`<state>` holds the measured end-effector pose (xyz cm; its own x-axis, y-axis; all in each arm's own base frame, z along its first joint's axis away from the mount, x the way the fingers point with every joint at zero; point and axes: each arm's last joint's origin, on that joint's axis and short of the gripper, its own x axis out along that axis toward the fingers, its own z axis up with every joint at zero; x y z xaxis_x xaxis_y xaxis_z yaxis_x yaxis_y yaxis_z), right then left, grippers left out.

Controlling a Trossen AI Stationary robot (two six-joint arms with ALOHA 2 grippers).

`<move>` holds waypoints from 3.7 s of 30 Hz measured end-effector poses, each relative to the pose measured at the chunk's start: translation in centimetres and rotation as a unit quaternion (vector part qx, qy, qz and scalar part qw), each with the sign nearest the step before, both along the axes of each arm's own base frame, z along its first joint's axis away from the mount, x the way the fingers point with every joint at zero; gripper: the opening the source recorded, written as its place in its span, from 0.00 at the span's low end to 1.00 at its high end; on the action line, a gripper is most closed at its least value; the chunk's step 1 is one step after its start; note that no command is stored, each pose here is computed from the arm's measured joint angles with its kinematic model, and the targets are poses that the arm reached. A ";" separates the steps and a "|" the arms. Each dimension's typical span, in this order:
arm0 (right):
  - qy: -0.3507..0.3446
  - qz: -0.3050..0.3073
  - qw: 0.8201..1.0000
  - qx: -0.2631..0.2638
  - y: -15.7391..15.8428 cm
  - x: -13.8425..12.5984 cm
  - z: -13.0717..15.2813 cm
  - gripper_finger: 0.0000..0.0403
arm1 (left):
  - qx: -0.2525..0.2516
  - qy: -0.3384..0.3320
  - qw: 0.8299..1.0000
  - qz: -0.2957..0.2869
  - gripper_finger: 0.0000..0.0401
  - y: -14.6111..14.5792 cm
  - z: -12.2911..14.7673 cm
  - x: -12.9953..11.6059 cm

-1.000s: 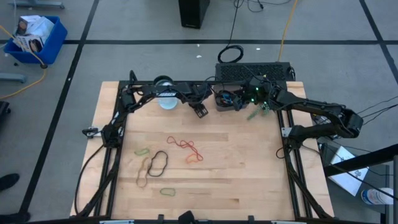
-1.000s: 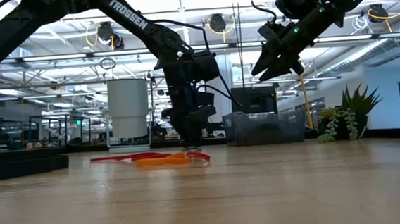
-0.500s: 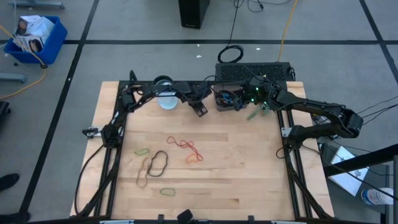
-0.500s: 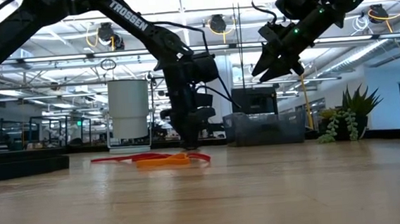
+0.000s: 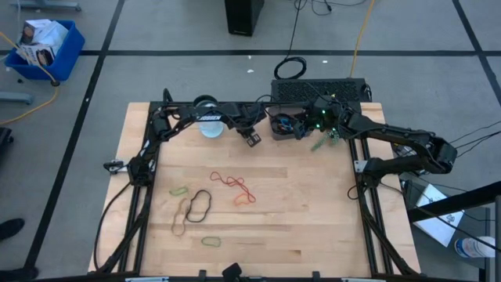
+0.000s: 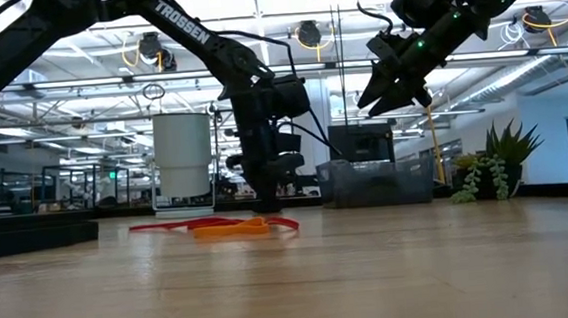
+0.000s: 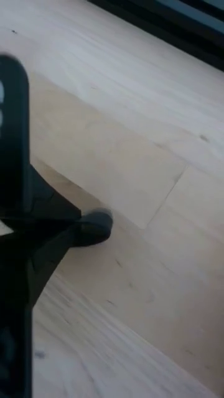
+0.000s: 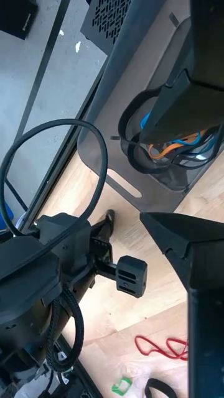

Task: Pick and place rubber bands into bin
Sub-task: Put the black rubber band into the black bin

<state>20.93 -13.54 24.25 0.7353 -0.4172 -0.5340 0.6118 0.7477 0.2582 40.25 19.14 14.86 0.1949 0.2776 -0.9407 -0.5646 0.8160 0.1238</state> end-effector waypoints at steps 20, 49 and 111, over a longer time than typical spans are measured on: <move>0.002 0.001 1.000 0.003 0.0 0.0 0.0 0.46 | 0.049 -0.095 0.994 -0.018 0.01 -1.5 7.5 -0.5; -0.182 0.315 0.932 -0.017 4.3 3.1 3.1 0.46 | 0.099 -0.374 0.907 -0.165 0.02 -10.4 24.5 -5.1; -0.234 0.271 0.915 -0.184 9.4 4.9 5.3 0.38 | 0.104 -0.324 0.920 -0.193 0.02 -16.3 22.6 -3.3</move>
